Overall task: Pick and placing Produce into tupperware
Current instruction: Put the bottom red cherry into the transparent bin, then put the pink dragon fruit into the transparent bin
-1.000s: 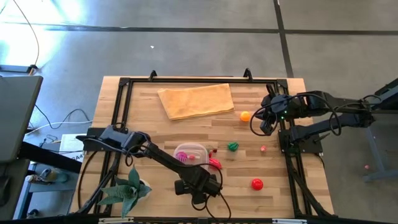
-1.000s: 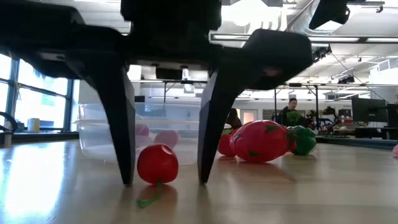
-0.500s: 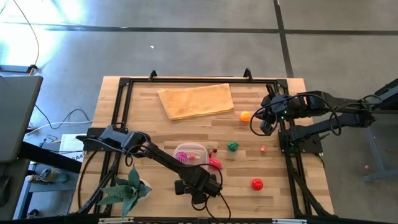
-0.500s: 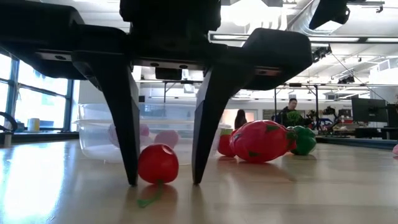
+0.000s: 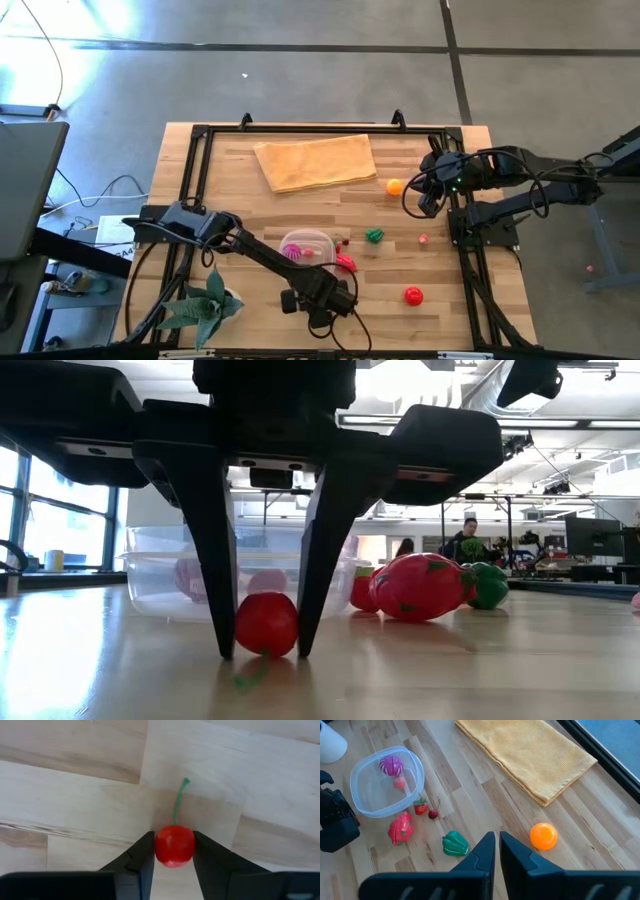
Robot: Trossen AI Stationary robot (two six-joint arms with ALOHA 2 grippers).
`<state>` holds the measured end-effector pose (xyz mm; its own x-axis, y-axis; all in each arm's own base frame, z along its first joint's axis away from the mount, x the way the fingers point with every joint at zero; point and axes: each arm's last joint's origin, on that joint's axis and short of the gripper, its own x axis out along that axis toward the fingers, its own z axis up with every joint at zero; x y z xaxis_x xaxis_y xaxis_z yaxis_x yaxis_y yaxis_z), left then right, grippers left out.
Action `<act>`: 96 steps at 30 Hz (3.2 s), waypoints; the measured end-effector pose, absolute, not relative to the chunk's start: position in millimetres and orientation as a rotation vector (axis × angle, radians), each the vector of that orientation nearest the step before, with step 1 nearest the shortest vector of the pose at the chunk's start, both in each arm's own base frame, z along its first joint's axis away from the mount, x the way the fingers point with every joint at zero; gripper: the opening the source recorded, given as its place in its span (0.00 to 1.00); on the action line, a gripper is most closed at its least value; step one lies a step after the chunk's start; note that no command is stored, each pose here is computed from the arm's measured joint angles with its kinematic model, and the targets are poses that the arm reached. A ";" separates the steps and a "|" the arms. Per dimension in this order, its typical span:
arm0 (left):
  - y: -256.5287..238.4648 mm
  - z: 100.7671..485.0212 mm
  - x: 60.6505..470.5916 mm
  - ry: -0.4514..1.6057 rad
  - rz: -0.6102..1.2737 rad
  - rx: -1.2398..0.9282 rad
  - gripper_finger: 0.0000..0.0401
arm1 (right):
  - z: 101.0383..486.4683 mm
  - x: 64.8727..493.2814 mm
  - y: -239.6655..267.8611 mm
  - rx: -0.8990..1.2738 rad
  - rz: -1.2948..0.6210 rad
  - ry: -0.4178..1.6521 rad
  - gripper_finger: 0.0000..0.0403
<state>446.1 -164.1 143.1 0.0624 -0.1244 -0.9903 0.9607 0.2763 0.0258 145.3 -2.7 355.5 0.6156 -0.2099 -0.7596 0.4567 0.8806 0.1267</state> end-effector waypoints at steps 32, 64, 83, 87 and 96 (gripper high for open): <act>-152.2 237.4 454.1 1.188 -0.844 0.979 0.28 | 355.5 145.2 -2.6 0.324 -0.391 0.824 0.05; -23.6 234.4 455.5 1.493 -0.647 0.434 0.07 | 355.6 145.2 -2.7 0.324 -0.392 0.823 0.05; 2.6 354.8 404.4 1.246 -0.311 0.441 0.01 | 355.6 145.3 -2.7 0.324 -0.392 0.823 0.05; 11.9 371.9 392.0 1.156 -0.250 0.411 0.00 | 355.6 145.3 -2.6 0.324 -0.391 0.823 0.05; 8.6 327.2 386.5 0.895 -0.336 0.254 0.00 | 355.6 145.2 -2.7 0.323 -0.391 0.823 0.05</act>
